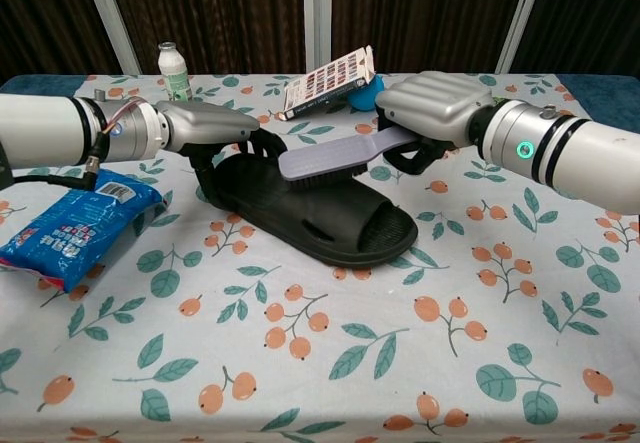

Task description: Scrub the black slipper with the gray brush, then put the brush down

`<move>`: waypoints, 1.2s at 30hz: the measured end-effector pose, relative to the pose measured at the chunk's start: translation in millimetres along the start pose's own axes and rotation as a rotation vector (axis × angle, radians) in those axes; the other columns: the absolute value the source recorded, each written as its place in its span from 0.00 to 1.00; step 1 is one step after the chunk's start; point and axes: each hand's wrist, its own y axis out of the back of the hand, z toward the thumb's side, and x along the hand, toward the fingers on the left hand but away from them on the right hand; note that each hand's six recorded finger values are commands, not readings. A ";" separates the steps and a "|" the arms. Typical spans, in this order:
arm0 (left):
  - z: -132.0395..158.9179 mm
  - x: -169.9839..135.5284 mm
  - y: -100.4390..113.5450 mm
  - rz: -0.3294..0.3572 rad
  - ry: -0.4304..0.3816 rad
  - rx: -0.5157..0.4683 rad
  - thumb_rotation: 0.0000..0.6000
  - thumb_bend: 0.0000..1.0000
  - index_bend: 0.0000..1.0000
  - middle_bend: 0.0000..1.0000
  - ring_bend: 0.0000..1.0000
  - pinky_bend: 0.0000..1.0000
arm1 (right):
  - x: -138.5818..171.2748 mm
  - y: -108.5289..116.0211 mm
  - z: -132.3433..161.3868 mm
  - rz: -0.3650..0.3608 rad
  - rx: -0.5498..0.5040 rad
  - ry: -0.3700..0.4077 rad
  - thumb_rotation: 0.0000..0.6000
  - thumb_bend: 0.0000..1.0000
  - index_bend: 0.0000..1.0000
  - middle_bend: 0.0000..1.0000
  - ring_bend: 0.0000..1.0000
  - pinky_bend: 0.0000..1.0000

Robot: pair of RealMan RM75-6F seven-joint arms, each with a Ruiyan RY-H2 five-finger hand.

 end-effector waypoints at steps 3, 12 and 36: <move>-0.6 -0.8 -0.1 0.003 0.004 -0.004 1.00 0.31 0.40 0.41 0.24 0.24 | 2.3 -9.0 6.2 0.025 0.059 0.033 1.00 0.46 1.00 1.00 1.00 1.00; -4.7 -1.7 0.8 0.004 0.014 0.005 1.00 0.31 0.40 0.41 0.24 0.24 | 43.7 -20.2 -3.7 0.088 0.119 0.095 1.00 0.46 1.00 1.00 1.00 1.00; -2.2 -2.4 3.0 0.011 0.012 0.024 1.00 0.31 0.40 0.41 0.24 0.24 | 32.3 -22.5 7.1 0.103 0.116 0.110 1.00 0.46 1.00 1.00 1.00 1.00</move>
